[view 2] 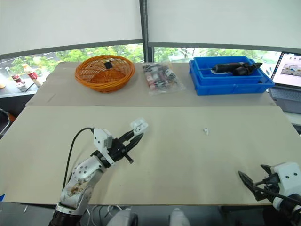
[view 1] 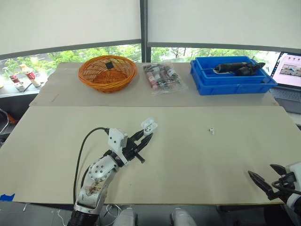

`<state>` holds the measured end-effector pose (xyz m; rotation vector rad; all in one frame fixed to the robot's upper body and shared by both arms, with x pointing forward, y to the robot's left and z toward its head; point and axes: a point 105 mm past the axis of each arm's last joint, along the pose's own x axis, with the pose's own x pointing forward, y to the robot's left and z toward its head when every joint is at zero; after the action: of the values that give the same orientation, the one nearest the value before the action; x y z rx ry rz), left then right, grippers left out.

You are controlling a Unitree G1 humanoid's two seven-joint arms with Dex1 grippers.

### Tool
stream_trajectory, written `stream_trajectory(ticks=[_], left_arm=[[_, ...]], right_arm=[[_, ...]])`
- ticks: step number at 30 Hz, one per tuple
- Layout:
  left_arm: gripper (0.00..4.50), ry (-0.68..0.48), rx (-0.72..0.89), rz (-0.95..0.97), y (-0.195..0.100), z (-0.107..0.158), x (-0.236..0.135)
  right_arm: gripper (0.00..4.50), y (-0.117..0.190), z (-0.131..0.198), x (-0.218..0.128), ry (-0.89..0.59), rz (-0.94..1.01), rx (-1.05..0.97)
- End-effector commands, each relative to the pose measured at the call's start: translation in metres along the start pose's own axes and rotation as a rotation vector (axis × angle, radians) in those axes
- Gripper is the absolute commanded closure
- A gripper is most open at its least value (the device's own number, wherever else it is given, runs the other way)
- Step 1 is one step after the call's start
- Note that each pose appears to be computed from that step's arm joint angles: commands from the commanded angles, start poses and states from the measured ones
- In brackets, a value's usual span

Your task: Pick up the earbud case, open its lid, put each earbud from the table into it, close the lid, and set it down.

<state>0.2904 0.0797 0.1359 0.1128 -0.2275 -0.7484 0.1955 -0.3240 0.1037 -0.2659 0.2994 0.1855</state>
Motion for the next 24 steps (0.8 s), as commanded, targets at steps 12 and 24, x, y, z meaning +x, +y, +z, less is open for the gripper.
stream_trajectory(ticks=[12, 24], left_arm=[[3.97, -0.069, 0.025, -0.018, -0.004, 0.015, 0.008], [3.97, -0.067, 0.015, -0.020, -0.009, 0.014, 0.008]], right_arm=[[0.00, 0.047, 0.062, 0.119, -0.169, -0.089, 0.010], [0.00, 0.044, 0.056, 0.178, -0.076, -0.181, 0.129]])
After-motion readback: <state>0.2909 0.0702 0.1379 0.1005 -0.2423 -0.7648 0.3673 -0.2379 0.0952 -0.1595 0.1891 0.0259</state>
